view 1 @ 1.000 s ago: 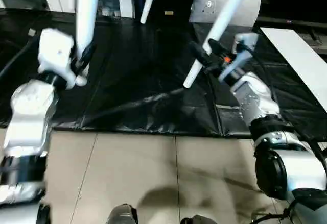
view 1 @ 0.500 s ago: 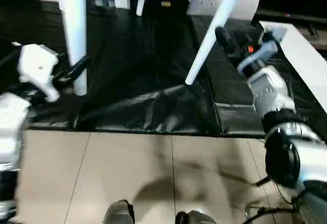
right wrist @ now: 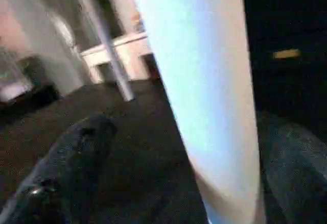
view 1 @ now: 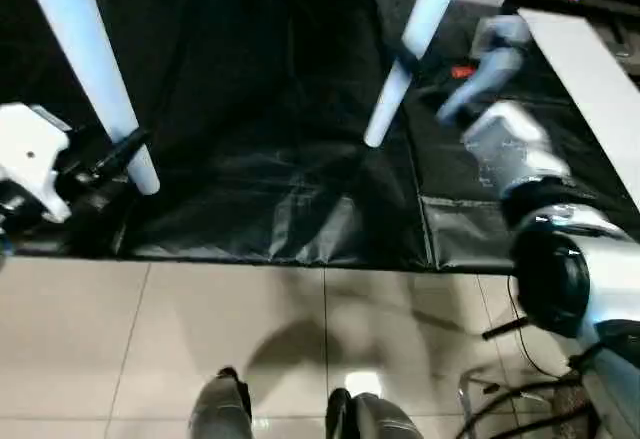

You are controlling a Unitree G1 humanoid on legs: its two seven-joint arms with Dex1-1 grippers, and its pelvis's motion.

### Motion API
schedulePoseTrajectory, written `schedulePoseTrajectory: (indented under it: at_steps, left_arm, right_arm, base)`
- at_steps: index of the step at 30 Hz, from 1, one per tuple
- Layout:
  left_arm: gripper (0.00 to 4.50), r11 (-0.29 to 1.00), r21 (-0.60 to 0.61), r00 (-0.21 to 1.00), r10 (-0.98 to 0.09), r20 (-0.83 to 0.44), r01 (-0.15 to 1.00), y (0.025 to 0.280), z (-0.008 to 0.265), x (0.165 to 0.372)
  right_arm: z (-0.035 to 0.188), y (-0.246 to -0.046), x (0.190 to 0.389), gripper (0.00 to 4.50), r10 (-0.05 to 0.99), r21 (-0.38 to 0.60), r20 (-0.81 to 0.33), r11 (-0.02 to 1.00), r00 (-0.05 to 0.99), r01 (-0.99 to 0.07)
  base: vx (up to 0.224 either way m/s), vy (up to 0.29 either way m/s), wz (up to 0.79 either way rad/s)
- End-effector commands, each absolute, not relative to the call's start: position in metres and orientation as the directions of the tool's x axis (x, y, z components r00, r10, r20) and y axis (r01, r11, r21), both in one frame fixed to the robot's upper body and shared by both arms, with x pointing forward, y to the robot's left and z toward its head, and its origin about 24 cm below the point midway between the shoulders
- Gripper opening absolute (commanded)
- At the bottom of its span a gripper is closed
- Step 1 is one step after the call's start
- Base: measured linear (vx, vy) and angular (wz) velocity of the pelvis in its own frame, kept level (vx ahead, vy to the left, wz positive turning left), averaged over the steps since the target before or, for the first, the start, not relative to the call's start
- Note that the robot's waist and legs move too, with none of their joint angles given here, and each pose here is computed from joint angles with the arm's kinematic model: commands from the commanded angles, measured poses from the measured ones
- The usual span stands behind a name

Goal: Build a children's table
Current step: Flip table

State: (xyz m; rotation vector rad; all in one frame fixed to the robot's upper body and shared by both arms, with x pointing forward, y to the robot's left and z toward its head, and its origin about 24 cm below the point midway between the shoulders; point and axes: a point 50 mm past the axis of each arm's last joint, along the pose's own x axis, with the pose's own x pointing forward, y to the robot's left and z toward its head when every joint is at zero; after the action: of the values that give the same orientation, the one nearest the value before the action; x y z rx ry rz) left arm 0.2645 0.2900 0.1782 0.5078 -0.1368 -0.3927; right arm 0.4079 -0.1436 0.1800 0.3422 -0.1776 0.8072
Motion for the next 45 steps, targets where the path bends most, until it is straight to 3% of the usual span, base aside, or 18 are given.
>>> schedulePoseTrajectory:
  at_steps: [1, 6, 9, 17, 21, 26, 30, 31, 32, 41, 43, 45]
  left_arm:
    - [1.54, 0.732, 0.577, 0.903, -0.429, -0.025, 0.363, 0.282, 0.18, 0.263]
    - [1.54, 0.754, 0.574, 0.926, -0.377, -0.023, 0.321, 0.289, 0.178, 0.264]
    - [1.54, 0.768, 0.573, 0.942, -0.336, -0.019, 0.285, 0.294, 0.177, 0.265]
    - [1.54, 0.83, 0.555, 0.998, -0.062, -0.003, 0.053, 0.332, 0.177, 0.271]
    - [1.54, 0.837, 0.547, 1.0, 0.001, -0.013, 0.006, 0.344, 0.176, 0.271]
    - [1.54, 0.84, 0.542, 1.0, 0.016, -0.022, -0.001, 0.349, 0.174, 0.268]
    - [1.54, 0.877, 0.48, 1.0, 0.008, -0.008, -0.003, 0.353, 0.17, 0.262]
    - [2.1, 0.879, 0.477, 1.0, 0.009, -0.007, -0.004, 0.353, 0.17, 0.261]
    - [2.24, 0.888, 0.459, 1.0, 0.001, -0.007, 0.002, 0.357, 0.168, 0.256]
    - [2.94, 0.957, 0.288, 0.997, -0.059, 0.049, 0.043, 0.383, 0.149, 0.199]
    - [3.04, 0.959, 0.278, 0.996, -0.064, 0.058, 0.045, 0.384, 0.148, 0.196]
    - [3.16, 0.97, 0.205, 0.987, -0.149, 0.067, 0.133, 0.371, 0.138, 0.181]
  right_arm:
    - [0.174, -0.127, 0.401, 4.5, 0.801, 0.185, 0.243, 0.516, 0.547, -0.836]
    - [0.162, -0.134, 0.39, 4.5, 0.886, 0.09, 0.2, 0.408, 0.418, -0.909]
    - [0.16, -0.141, 0.386, 4.5, 0.898, 0.068, 0.202, 0.385, 0.391, -0.92]
    - [0.155, -0.145, 0.372, 4.5, 0.922, 0.015, 0.229, 0.319, 0.313, -0.948]
    - [0.147, -0.14, 0.363, 4.5, 0.939, 0.005, 0.209, 0.277, 0.272, -0.961]
    - [0.144, -0.137, 0.36, 4.5, 0.941, -0.014, 0.189, 0.29, 0.282, -0.957]
    - [0.147, -0.143, 0.366, 4.5, 0.899, -0.034, 0.189, 0.408, 0.395, -0.912]
    - [0.147, -0.144, 0.366, 4.5, 0.897, -0.036, 0.188, 0.414, 0.401, -0.91]
    - [0.146, -0.148, 0.365, 4.5, 0.882, -0.054, 0.183, 0.45, 0.435, -0.891]
    - [0.131, -0.181, 0.338, 4.5, 0.816, -0.032, 0.199, 0.559, 0.543, -0.828]
    - [0.13, -0.182, 0.336, 4.5, 0.811, -0.028, 0.2, 0.565, 0.55, -0.824]
    - [0.118, -0.186, 0.316, 4.5, 0.81, 0.005, 0.17, 0.569, 0.562, -0.822]
  base:
    - [0.0, 0.0, 0.0]
    - [0.0, 0.0, 0.0]
    - [0.0, 0.0, 0.0]
    - [0.0, 0.0, 0.0]
    - [0.0, 0.0, 0.0]
    - [0.0, 0.0, 0.0]
    - [0.0, 0.0, 0.0]
    - [0.0, 0.0, 0.0]
    - [0.0, 0.0, 0.0]
    - [0.0, 0.0, 0.0]
    - [0.0, 0.0, 0.0]
    - [0.0, 0.0, 0.0]
